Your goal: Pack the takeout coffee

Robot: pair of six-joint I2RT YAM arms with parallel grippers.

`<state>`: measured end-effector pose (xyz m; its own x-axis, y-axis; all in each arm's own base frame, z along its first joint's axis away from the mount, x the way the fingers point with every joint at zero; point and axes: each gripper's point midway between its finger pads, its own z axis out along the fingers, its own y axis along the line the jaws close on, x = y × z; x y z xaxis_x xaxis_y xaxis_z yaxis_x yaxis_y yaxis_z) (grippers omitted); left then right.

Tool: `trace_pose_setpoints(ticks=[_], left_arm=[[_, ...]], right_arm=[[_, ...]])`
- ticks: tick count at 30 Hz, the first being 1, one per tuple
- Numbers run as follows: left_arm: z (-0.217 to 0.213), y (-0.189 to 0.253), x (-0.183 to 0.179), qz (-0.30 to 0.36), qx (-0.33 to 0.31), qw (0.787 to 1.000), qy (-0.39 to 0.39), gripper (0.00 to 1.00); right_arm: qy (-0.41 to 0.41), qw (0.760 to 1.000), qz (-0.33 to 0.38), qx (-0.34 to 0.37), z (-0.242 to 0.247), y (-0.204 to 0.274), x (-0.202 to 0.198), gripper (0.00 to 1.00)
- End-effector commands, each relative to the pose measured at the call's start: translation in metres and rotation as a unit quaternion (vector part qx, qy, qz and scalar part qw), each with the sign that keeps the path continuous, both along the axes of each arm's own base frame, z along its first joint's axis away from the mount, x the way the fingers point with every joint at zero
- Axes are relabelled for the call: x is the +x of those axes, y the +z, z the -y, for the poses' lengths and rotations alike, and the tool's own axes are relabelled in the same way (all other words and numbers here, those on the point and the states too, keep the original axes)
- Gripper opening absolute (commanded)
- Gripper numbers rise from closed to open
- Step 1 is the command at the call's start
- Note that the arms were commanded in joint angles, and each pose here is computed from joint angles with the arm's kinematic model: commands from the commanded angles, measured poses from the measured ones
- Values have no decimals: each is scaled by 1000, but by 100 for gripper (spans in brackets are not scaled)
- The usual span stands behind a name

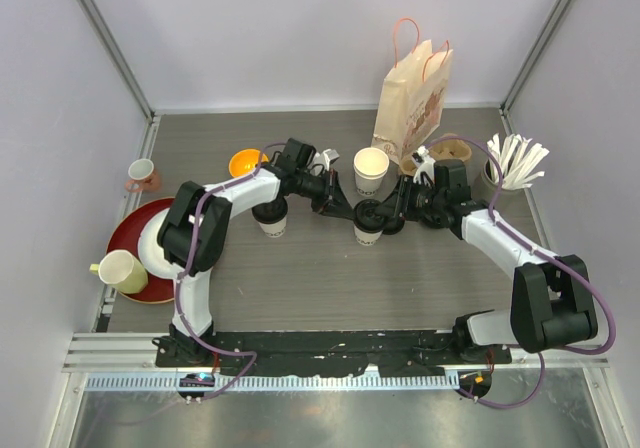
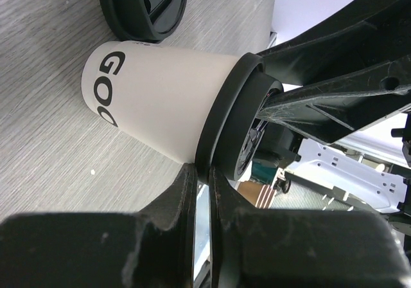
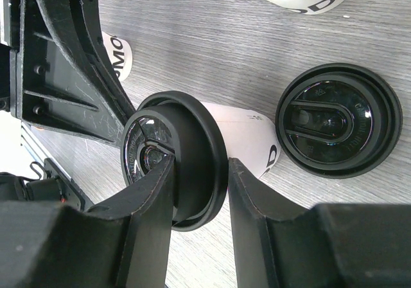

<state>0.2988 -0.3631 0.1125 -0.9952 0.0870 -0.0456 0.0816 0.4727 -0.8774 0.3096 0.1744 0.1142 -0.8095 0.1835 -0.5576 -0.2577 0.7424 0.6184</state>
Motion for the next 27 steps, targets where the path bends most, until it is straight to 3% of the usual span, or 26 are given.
trace_pose_setpoints(ticks=[1, 7, 12, 22, 27], left_arm=[[-27, -94, -10, 12, 177, 984, 24, 0], [-15, -26, 8, 99, 127, 987, 12, 1], [-8, 18, 12, 138, 93, 986, -4, 14], [-3, 53, 12, 163, 62, 984, -29, 40], [-4, 68, 16, 182, 58, 981, -33, 42]], right_arm=[[-19, 992, -113, -58, 15, -59, -34, 18], [-9, 995, -88, -42, 9, -34, -25, 26], [-2, 997, -73, -31, 4, -19, -18, 30], [15, 999, -36, -18, -10, 11, -8, 44], [14, 999, -23, -19, -10, 22, -2, 55]])
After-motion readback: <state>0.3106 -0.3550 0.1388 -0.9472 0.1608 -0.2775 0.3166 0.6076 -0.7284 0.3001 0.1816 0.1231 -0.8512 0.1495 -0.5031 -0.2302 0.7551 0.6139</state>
